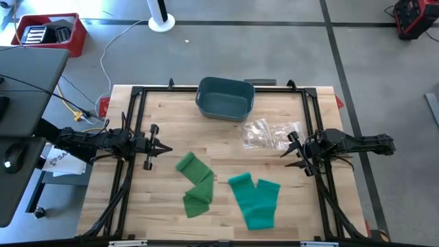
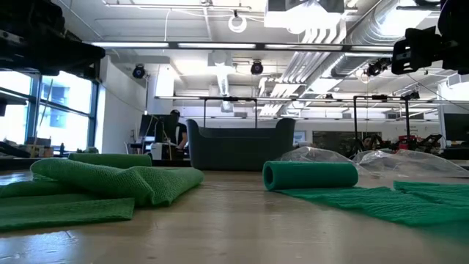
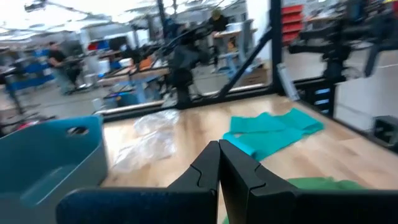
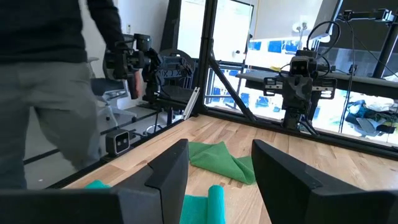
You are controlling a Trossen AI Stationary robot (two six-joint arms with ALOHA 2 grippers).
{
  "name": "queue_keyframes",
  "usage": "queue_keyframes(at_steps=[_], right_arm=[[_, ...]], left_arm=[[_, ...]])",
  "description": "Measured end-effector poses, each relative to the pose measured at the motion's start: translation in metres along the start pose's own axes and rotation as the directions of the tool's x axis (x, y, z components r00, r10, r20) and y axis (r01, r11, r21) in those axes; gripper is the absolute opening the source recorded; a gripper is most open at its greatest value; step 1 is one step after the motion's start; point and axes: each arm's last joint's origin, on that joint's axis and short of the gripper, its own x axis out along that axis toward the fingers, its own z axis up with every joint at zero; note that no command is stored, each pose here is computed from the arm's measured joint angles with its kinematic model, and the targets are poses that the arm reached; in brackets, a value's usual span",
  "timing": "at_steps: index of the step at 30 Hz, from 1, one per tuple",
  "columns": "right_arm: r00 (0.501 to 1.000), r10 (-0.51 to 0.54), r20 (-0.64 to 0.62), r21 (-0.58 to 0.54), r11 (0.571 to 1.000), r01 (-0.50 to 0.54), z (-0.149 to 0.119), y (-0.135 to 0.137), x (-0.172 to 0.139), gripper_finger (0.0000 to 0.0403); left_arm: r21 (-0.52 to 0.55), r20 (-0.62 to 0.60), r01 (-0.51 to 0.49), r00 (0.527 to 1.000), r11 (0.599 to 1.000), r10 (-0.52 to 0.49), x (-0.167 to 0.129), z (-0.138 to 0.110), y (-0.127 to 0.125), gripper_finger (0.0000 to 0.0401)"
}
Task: Roll bandage
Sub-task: Roll the blue bandage
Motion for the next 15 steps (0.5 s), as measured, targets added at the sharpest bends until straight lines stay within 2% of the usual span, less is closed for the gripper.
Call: queue_keyframes(at_steps=[3, 15], right_arm=[[1.000, 0.000, 0.000, 0.000, 1.000, 0.000, 0.0000, 0.0000, 0.0000, 0.0170], [1.000, -0.025, -0.005, -0.018, 1.000, 0.025, -0.0002, -0.0008, 0.0000, 0.0170]], left_arm=[[0.000, -0.004, -0.026, 1.000, 1.000, 0.026, 0.0000, -0.0001, 0.0007, 0.0001], [0.001, -0.004, -0.028, 1.000, 1.000, 0.028, 0.0000, -0.0002, 0.0008, 0.0001]])
